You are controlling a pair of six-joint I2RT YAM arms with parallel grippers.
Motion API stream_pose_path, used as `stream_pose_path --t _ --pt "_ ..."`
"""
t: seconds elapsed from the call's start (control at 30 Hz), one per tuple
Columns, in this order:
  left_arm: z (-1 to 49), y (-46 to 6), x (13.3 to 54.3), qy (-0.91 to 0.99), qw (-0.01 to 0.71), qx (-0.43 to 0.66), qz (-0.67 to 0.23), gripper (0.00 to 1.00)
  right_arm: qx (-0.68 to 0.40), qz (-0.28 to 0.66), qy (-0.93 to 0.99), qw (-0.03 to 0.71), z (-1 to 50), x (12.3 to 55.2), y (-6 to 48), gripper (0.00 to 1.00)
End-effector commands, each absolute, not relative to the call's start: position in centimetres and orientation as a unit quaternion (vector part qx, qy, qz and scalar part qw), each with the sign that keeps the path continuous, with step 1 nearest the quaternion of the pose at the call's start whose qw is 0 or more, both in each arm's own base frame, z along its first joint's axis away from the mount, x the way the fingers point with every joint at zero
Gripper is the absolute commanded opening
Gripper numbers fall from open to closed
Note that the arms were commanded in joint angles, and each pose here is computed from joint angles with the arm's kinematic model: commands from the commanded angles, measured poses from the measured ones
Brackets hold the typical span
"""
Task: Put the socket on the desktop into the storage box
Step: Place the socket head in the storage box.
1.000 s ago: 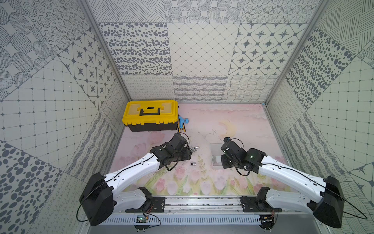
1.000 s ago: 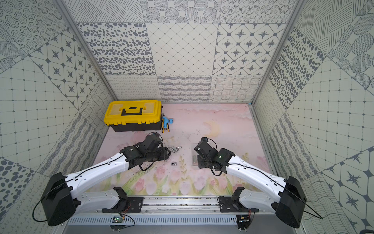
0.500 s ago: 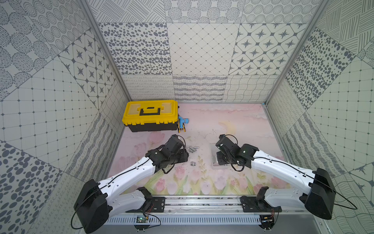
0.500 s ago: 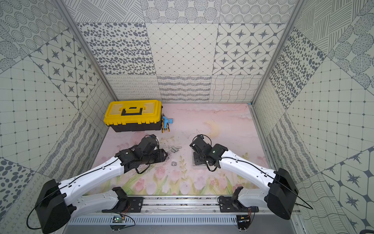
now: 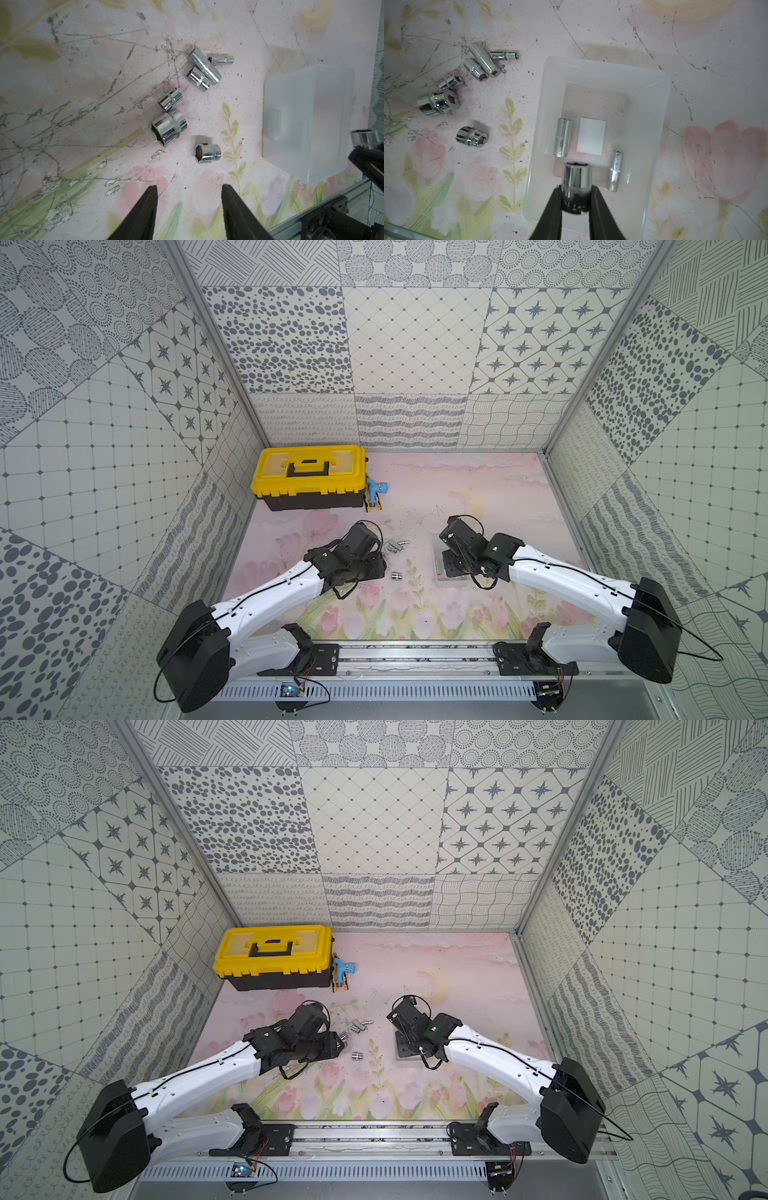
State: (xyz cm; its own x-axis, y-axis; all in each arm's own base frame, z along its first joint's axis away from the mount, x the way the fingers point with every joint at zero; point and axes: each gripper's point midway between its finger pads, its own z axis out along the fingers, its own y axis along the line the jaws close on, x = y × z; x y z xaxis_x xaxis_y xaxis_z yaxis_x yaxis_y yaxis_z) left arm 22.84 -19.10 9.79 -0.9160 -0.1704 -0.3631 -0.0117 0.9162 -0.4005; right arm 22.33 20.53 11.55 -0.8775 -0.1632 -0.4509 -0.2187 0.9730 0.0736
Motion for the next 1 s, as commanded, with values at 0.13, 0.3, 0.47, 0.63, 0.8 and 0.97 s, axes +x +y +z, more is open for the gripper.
stream_pose_path --t 0.13,0.3,0.47,0.63,0.8,0.97 --pt "9.7 -19.2 23.1 0.959 0.197 -0.050 -0.199 0.55 -0.088 0.069 0.961 0.253 12.6 23.4 20.7 0.00" --pt "9.7 -19.8 23.5 0.955 0.198 -0.051 -0.212 0.55 -0.090 0.069 0.961 0.252 12.6 23.4 20.8 0.00" --pt "9.9 -20.0 23.5 0.954 0.200 -0.053 -0.218 0.55 -0.088 0.067 0.960 0.255 12.8 23.5 20.7 0.07" --pt "10.2 -19.9 23.5 0.953 0.204 -0.056 -0.219 0.56 -0.102 0.078 0.957 0.261 13.7 23.4 21.5 0.51" --pt "10.9 -19.0 23.8 0.948 0.215 -0.082 -0.220 0.57 -0.147 0.097 0.940 0.292 16.0 22.0 24.3 0.59" --pt "11.5 -18.0 23.9 0.943 0.222 -0.107 -0.225 0.56 -0.223 0.151 0.915 0.302 16.7 19.6 29.6 0.64"
